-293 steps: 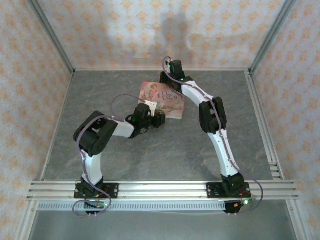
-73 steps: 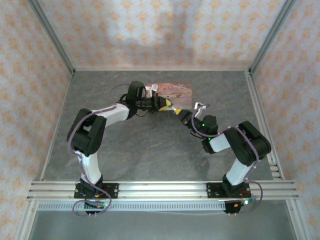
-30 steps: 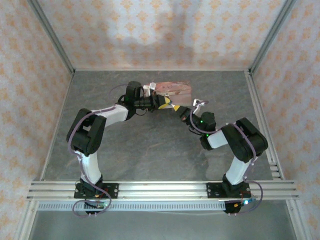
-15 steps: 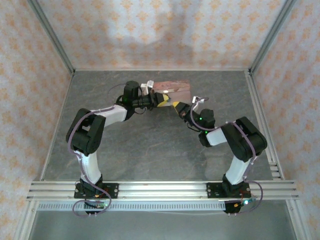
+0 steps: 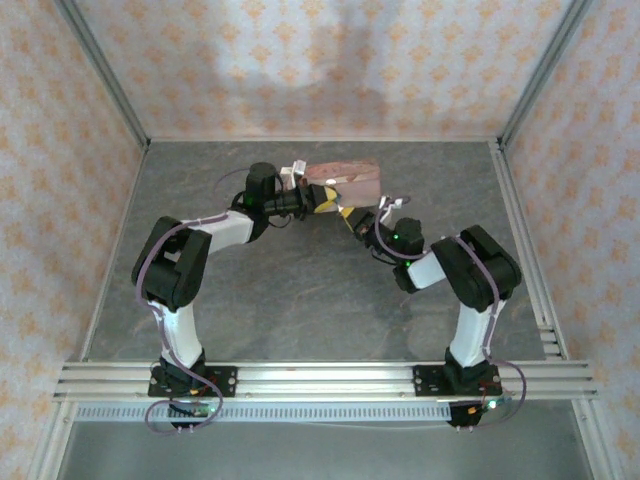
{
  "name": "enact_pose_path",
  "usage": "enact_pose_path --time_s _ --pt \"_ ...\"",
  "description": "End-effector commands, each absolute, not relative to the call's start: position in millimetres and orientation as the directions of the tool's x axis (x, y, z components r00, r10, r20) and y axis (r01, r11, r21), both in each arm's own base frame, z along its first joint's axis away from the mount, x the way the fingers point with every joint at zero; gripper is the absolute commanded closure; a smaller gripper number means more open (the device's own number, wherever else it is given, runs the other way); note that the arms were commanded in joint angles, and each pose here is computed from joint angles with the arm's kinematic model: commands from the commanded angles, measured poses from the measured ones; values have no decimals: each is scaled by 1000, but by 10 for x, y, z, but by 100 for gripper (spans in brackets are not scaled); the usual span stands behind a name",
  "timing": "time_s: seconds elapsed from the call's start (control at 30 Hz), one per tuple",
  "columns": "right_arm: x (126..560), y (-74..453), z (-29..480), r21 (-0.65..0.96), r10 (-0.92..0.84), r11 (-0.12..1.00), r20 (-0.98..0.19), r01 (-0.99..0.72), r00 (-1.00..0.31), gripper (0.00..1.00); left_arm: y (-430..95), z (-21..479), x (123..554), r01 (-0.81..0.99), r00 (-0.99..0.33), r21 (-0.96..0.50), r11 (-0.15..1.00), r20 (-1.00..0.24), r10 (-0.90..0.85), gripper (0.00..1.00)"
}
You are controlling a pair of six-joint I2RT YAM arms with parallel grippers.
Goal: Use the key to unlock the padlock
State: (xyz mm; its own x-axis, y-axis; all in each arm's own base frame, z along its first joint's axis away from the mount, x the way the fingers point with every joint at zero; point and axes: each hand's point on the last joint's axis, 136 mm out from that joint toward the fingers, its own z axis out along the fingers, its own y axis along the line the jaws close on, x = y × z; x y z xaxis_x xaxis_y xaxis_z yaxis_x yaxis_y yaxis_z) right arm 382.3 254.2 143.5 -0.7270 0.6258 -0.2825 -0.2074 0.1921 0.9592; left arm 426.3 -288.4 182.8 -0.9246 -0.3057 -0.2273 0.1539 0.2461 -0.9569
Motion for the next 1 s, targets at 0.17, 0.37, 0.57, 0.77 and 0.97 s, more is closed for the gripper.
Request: enact_pose_path --time_s 0.17,0.37,0.57,0.77,0.97 --pt "3822 2540 1812 918 616 188 -387 -350 -686 100 -3046 2026 4009 248 -938 -949 192 -285 -196 100" --pt "3702 2448 1851 921 619 182 -379 -344 -687 100 -3053 2021 4038 248 -937 -949 194 -286 -200 100" --pt "3597 2373 1790 922 626 203 -382 -331 -680 100 -3065 2090 4076 256 -934 -949 184 -292 -206 100" --pt "3497 2275 1829 915 643 218 -396 -338 -656 100 -3063 2107 4104 256 -933 -950 180 -292 -213 100" --pt "3505 2197 1898 914 670 220 -396 -342 -628 100 -3066 2110 4106 250 -934 -954 168 -284 -218 100"
